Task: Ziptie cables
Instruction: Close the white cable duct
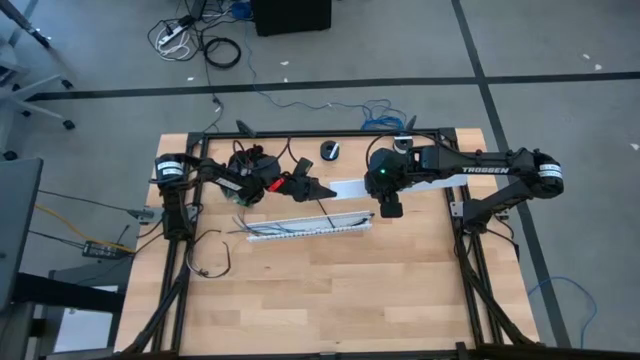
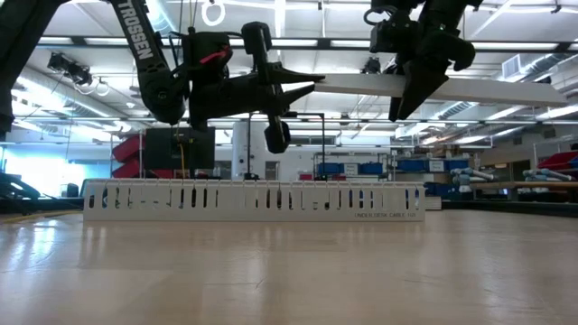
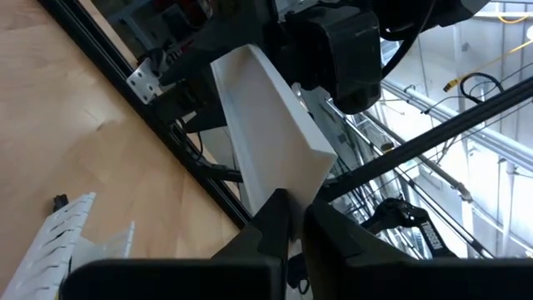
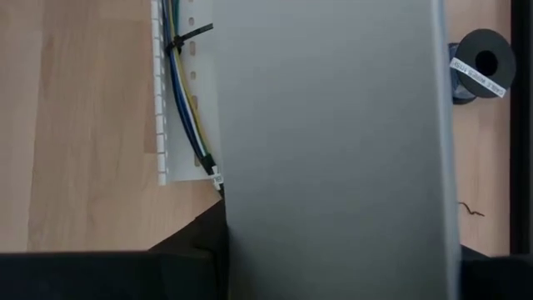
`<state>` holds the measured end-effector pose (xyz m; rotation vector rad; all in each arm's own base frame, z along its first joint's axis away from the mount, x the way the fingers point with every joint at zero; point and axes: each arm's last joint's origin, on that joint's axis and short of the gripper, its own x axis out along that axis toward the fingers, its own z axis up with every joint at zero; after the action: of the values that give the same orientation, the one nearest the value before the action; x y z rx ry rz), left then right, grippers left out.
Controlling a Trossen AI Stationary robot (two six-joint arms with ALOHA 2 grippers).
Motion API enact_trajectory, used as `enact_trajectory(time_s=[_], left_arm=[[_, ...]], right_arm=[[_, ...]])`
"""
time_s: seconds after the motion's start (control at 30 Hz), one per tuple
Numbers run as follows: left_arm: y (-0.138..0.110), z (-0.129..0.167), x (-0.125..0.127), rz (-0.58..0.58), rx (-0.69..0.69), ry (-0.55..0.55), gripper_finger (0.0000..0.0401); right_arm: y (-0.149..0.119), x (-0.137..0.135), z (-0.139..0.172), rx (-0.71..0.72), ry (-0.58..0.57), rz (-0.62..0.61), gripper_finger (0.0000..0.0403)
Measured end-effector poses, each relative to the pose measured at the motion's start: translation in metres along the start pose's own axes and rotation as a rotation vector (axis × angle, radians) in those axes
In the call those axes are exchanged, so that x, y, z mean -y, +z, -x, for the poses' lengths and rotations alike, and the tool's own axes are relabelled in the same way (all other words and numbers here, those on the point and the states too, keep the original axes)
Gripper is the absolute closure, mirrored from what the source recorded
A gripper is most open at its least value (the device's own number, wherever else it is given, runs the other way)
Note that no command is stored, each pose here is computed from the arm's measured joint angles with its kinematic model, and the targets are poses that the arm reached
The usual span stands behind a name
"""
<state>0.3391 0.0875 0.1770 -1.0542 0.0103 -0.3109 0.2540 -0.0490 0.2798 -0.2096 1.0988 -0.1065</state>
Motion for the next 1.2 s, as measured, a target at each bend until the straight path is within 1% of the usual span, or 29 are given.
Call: enact_trajectory(time_s=[0.1, 0.27, 0.33, 0.43, 0.5, 0.63, 0.73, 0.93, 1.2], left_arm=[[-0.0002, 0.0001, -0.0003, 0.007, 0.002, 0.003, 0.0385], [-0.0007, 0.0002, -0.0012, 0.059, 0.025, 0.02, 0.0393], [-0.0011, 0.0004, -0.0028, 0.07, 0.024, 0.035, 0.0398], [-0.0018, 0.0008, -0.0059, 0.103, 0.031, 0.07, 0.04], [-0.0019, 0.0007, -0.0067, 0.122, 0.044, 0.083, 0.0401], [-0.0016, 0.0008, -0.0077, 0.151, 0.066, 0.096, 0.0401], [-0.0015, 0.0008, -0.0077, 0.149, 0.07, 0.097, 0.0401], [-0.0012, 0.0007, -0.0074, 0.14, 0.072, 0.094, 0.0401], [-0.0009, 0.0007, -0.0068, 0.133, 0.075, 0.09, 0.0401]], right_arm=[[0.0, -0.0001, 0.0, 0.001, 0.004, 0.0, 0.0236], [0.0003, -0.0007, 0.0003, 0.008, 0.017, 0.016, 0.0226], [0.0014, -0.0006, 0.0008, 0.013, -0.01, 0.055, 0.0215], [0.003, 0.0001, 0.0012, 0.008, -0.077, 0.165, 0.0192], [0.0046, 0.001, 0.0013, 0.018, -0.097, 0.215, 0.0175], [0.0077, 0.0015, 0.0015, 0.051, -0.101, 0.215, 0.0144], [0.0083, 0.001, 0.0015, 0.065, -0.081, 0.203, 0.0131], [0.0087, 0.0002, 0.0015, 0.077, -0.054, 0.197, 0.0126], [0.0087, 0.0001, 0.0015, 0.078, -0.051, 0.193, 0.0141]])
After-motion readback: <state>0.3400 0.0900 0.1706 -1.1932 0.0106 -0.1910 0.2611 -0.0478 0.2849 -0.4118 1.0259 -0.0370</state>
